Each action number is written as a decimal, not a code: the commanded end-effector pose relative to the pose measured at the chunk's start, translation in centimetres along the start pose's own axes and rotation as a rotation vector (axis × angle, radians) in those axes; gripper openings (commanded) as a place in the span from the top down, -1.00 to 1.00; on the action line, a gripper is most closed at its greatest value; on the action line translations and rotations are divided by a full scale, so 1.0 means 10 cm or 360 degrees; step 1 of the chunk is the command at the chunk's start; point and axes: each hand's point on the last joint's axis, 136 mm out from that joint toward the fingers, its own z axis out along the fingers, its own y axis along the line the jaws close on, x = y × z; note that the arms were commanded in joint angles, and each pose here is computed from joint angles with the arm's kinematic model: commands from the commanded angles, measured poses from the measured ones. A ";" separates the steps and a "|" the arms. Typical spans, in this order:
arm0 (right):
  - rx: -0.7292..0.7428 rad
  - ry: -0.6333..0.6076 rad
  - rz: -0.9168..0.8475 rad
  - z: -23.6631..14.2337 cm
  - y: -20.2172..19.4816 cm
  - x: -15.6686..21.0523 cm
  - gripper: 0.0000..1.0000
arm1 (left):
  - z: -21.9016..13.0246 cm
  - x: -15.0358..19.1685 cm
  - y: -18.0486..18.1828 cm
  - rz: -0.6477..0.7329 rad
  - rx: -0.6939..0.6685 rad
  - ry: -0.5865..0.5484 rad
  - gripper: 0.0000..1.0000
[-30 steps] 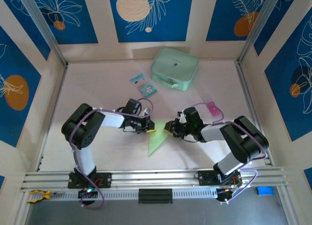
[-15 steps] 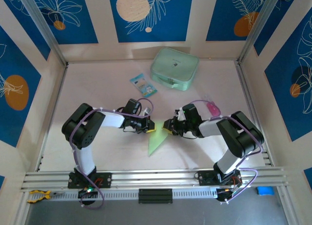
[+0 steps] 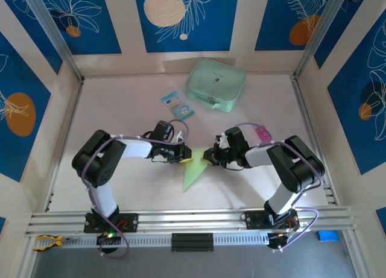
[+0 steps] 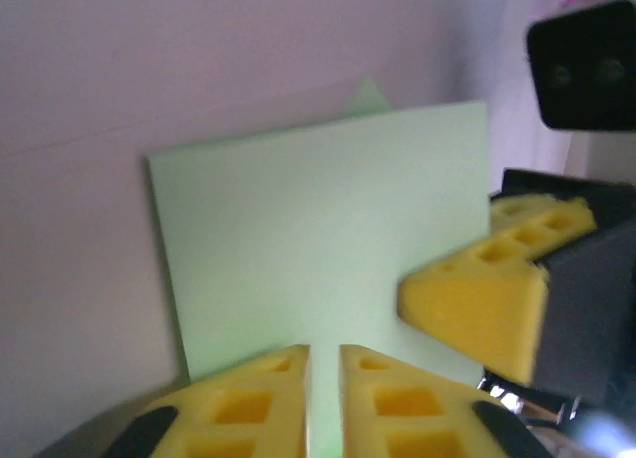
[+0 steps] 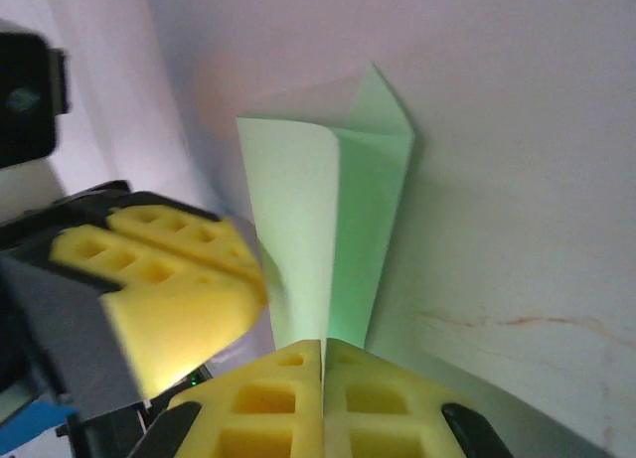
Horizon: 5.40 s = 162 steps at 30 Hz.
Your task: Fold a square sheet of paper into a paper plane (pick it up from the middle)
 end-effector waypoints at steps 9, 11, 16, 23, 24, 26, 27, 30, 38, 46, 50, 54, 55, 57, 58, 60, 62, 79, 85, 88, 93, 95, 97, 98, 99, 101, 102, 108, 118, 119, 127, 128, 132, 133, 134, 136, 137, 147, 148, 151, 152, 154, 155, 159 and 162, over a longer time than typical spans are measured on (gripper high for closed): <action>0.0226 -0.0414 0.0371 -0.23 -0.17 -0.13 0.93 | -0.34 0.39 -0.14 0.0720 -0.0428 -0.0094 0.37; 0.0245 -0.0434 0.0403 -0.24 -0.19 -0.11 0.93 | -0.32 0.53 -0.13 0.0842 -0.0496 -0.0057 0.32; 0.0245 -0.0445 0.0396 -0.22 -0.16 -0.09 0.92 | -0.20 0.77 -0.18 0.1141 -0.0657 -0.0009 0.12; 0.0260 -0.0434 0.0382 -0.24 -0.17 -0.07 0.91 | -0.06 0.84 -0.11 0.1417 -0.0917 -0.0001 0.01; 0.0266 -0.0432 0.0384 -0.24 -0.18 -0.06 0.91 | -0.05 0.84 -0.10 0.1437 -0.0940 -0.0001 0.00; 0.0266 -0.0429 0.0387 -0.24 -0.17 -0.06 0.92 | -0.02 0.85 -0.08 0.1484 -0.0994 -0.0009 -0.01; 0.0260 -0.0427 0.0385 -0.25 -0.16 -0.06 0.92 | -0.02 0.84 -0.08 0.1503 -0.1017 -0.0017 -0.01; 0.0252 -0.0418 0.0372 -0.25 -0.14 -0.04 0.91 | 0.01 0.82 -0.08 0.1569 -0.1076 -0.0038 -0.02; 0.0229 -0.0389 0.0341 -0.25 -0.08 -0.03 0.92 | 0.02 0.77 -0.07 0.1639 -0.1139 -0.0097 0.00; 0.0227 -0.0367 0.0335 -0.22 -0.06 -0.03 0.92 | 0.05 0.76 -0.04 0.1648 -0.1158 -0.0080 0.18; 0.0222 -0.0361 0.0327 -0.22 -0.05 -0.03 0.92 | 0.06 0.76 -0.04 0.1643 -0.1156 -0.0084 0.26; 0.0227 -0.0361 0.0328 -0.23 -0.06 -0.03 0.91 | 0.04 0.75 -0.06 0.1638 -0.1150 -0.0104 0.30; 0.0226 -0.0361 0.0328 -0.23 -0.06 -0.03 0.91 | 0.04 0.74 -0.09 0.1637 -0.1140 -0.0118 0.30; 0.0229 -0.0355 0.0328 -0.22 -0.07 -0.02 0.91 | 0.02 0.74 -0.12 0.1639 -0.1127 -0.0138 0.30; 0.0230 -0.0356 0.0330 -0.22 -0.07 -0.02 0.91 | 0.02 0.73 -0.13 0.1641 -0.1120 -0.0145 0.30; 0.0228 -0.0359 0.0329 -0.22 -0.06 -0.03 0.92 | 0.01 0.73 -0.14 0.1641 -0.1115 -0.0158 0.29; 0.0232 -0.0357 0.0330 -0.22 -0.07 -0.02 0.92 | 0.00 0.73 -0.15 0.1640 -0.1109 -0.0167 0.28; 0.0228 -0.0344 0.0320 -0.20 -0.04 -0.05 0.91 | 0.03 0.73 -0.06 0.1625 -0.1165 -0.0132 0.35; 0.0231 -0.0346 0.0324 -0.19 -0.05 -0.05 0.92 | -0.01 0.70 -0.04 0.1604 -0.1197 -0.0160 0.32; 0.0223 -0.0343 0.0321 -0.19 -0.04 -0.05 0.92 | -0.01 0.70 -0.05 0.1602 -0.1196 -0.0162 0.34; 0.0223 -0.0342 0.0324 -0.19 -0.04 -0.05 0.92 | 0.00 0.71 -0.05 0.1602 -0.1190 -0.0156 0.51; 0.0224 -0.0343 0.0325 -0.19 -0.05 -0.05 0.91 | 0.00 0.71 -0.05 0.1599 -0.1190 -0.0155 0.56; 0.0222 -0.0344 0.0327 -0.19 -0.04 -0.05 0.92 | 0.00 0.71 -0.04 0.1597 -0.1190 -0.0153 0.56; 0.0223 -0.0343 0.0327 -0.19 -0.04 -0.05 0.92 | 0.00 0.71 -0.04 0.1597 -0.1192 -0.0153 0.56; 0.0223 -0.0343 0.0326 -0.19 -0.04 -0.04 0.92 | 0.00 0.71 -0.04 0.1592 -0.1191 -0.0150 0.56; 0.0224 -0.0344 0.0325 -0.19 -0.04 -0.04 0.92 | 0.00 0.72 -0.04 0.1587 -0.1184 -0.0142 0.62; 0.0223 -0.0344 0.0323 -0.19 -0.04 -0.04 0.92 | 0.00 0.73 -0.04 0.1586 -0.1180 -0.0142 0.65; 0.0221 -0.0348 0.0306 -0.22 -0.02 -0.04 0.82 | 0.02 0.74 0.00 0.1530 -0.1186 -0.0128 0.84; 0.0391 -0.0467 0.0230 -0.55 -0.13 0.02 0.47 | 0.12 0.79 -0.04 0.1330 -0.0983 -0.0110 0.97; 0.0394 -0.0480 0.0228 -0.58 -0.14 0.03 0.46 | 0.12 0.79 -0.03 0.1313 -0.0971 -0.0105 0.99; 0.0392 -0.0561 0.0203 -0.80 -0.14 0.10 0.35 | 0.11 0.74 -0.01 0.1195 -0.0875 -0.0107 1.00; 0.0392 -0.0569 0.0202 -0.82 -0.14 0.11 0.34 | 0.10 0.73 0.00 0.1184 -0.0876 -0.0111 1.00; 0.0383 -0.0593 0.0198 -0.88 -0.13 0.14 0.33 | 0.11 0.73 0.03 0.1174 -0.0897 -0.0110 1.00; 0.0380 -0.0599 0.0196 -0.89 -0.13 0.14 0.33 | 0.10 0.71 0.06 0.1166 -0.0921 -0.0112 1.00; 0.0383 -0.0600 0.0195 -0.89 -0.14 0.16 0.33 | 0.10 0.70 0.09 0.1160 -0.0949 -0.0114 1.00; 0.0384 -0.0601 0.0196 -0.89 -0.14 0.17 0.33 | 0.10 0.69 0.14 0.1157 -0.0993 -0.0113 1.00; 0.0387 -0.0599 0.0196 -0.89 -0.15 0.18 0.33 | 0.10 0.68 0.16 0.1152 -0.1009 -0.0112 1.00; 0.0400 -0.0569 0.0218 -0.83 -0.23 0.24 0.32 | 0.04 0.59 0.34 0.1130 -0.1088 -0.0284 1.00; 0.0401 -0.0567 0.0220 -0.83 -0.24 0.25 0.33 | 0.04 0.59 0.35 0.1121 -0.1083 -0.0297 1.00; 0.0394 -0.0554 0.0220 -0.82 -0.24 0.27 0.32 | 0.05 0.62 0.37 0.1081 -0.1030 -0.0339 1.00; 0.0391 -0.0550 0.0219 -0.81 -0.24 0.28 0.32 | 0.05 0.63 0.37 0.1064 -0.0994 -0.0370 1.00; 0.0390 -0.0541 0.0220 -0.79 -0.25 0.30 0.32 | 0.04 0.64 0.38 0.1031 -0.0937 -0.0428 1.00; 0.0390 -0.0536 0.0222 -0.78 -0.26 0.32 0.32 | 0.04 0.64 0.38 0.1019 -0.0914 -0.0447 1.00; 0.0386 -0.0522 0.0223 -0.73 -0.29 0.37 0.32 | 0.08 0.71 0.39 0.1007 -0.0864 -0.0405 1.00; 0.0374 -0.0507 0.0209 -0.70 -0.28 0.38 0.34 | 0.14 0.78 0.32 0.1058 -0.0776 -0.0329 1.00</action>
